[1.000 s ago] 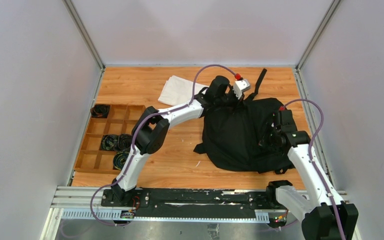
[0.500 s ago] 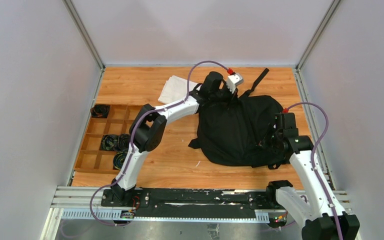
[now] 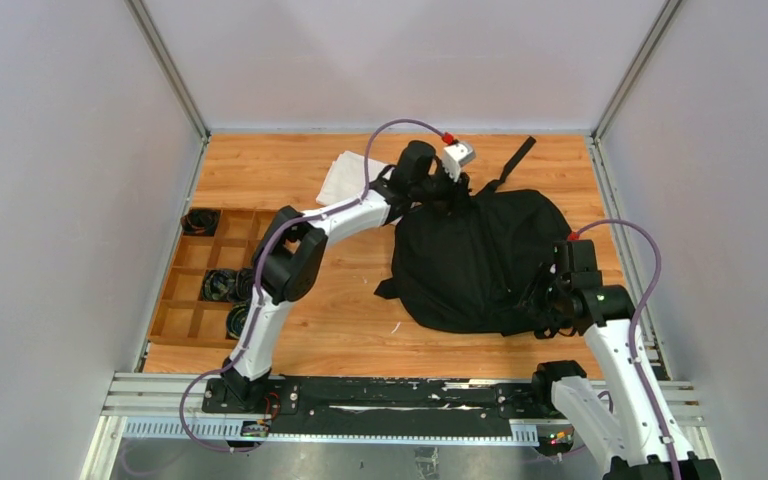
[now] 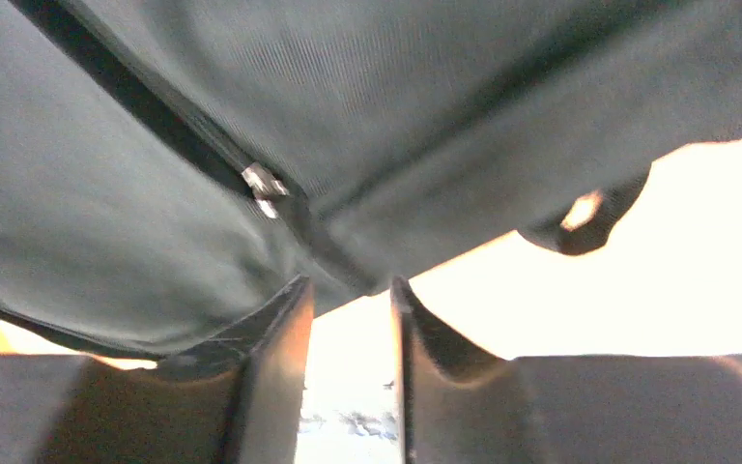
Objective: Pack the student bag
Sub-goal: Zip the student bag at the center of the board, then pick up the student bag at the center of the board.
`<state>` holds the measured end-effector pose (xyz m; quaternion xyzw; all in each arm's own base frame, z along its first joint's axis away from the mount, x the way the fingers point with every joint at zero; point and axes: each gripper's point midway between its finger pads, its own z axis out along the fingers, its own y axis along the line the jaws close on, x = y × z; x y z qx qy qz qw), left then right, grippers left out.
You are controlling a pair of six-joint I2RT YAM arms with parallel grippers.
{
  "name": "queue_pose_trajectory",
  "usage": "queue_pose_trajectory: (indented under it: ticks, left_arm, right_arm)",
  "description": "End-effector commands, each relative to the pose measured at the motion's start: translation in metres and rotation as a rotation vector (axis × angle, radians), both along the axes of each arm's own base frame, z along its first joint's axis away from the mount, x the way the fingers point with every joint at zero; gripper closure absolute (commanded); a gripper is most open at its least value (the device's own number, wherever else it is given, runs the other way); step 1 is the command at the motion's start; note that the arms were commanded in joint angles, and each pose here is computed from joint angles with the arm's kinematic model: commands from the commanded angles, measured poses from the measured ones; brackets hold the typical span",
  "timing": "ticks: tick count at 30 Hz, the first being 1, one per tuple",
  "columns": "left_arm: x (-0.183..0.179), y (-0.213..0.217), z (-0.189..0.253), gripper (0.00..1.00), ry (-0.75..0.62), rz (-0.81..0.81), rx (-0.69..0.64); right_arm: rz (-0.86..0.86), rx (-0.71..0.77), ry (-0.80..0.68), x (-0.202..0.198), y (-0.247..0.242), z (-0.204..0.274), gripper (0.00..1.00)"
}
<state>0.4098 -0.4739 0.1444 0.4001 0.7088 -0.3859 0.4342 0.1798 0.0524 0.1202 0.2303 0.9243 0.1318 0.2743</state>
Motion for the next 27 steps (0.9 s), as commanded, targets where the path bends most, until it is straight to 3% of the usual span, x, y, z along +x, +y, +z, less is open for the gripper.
queue_pose_trajectory:
  ticks: [1,2,3,4,6,10,12,14,16,18,21,27]
  left_arm:
    - [0.063,0.052,0.094,0.42,-0.151,0.259,-0.139]
    - [0.061,0.059,0.103,0.3,-0.172,0.286,-0.137]
    - [0.059,0.067,0.112,0.11,-0.196,0.317,-0.132]
    - [0.055,0.076,0.123,0.02,-0.227,0.351,-0.123]
    - [0.044,0.1,0.142,0.0,-0.274,0.42,-0.109]
    - [0.016,0.155,0.156,0.0,-0.293,0.569,-0.08]
    - [0.007,0.185,0.144,0.0,-0.199,0.71,-0.079]
    - [-0.007,0.197,0.122,0.0,-0.08,0.729,0.018]
    - [-0.025,0.201,0.098,0.0,0.071,0.732,0.103]
    - [-0.047,0.191,0.074,0.0,0.185,0.704,0.095]
    - [-0.063,0.193,0.046,0.0,0.239,0.769,0.079]
    - [-0.078,0.171,0.0,0.0,0.369,0.748,0.101]
  right_arm:
    - [0.061,-0.03,0.159,-0.042,-0.004,-0.001,0.42]
    - [0.065,-0.039,0.13,-0.036,-0.005,0.005,0.34]
    - [0.063,-0.054,0.105,-0.032,-0.008,0.012,0.26]
    - [0.057,-0.07,0.082,-0.027,-0.01,0.019,0.21]
    - [0.042,-0.107,0.038,-0.019,-0.017,0.032,0.15]
    - [0.035,-0.14,-0.023,-0.005,-0.022,0.047,0.14]
    - [0.011,-0.174,-0.057,0.003,-0.029,0.051,0.14]
    - [0.006,-0.175,-0.086,0.01,-0.029,0.053,0.14]
    - [0.007,-0.17,-0.102,0.015,-0.028,0.055,0.14]
    - [0.014,-0.161,-0.105,0.018,-0.026,0.055,0.14]
    - [0.022,-0.151,-0.106,0.021,-0.023,0.054,0.14]
    - [0.056,-0.104,-0.115,0.021,-0.013,0.051,0.14]
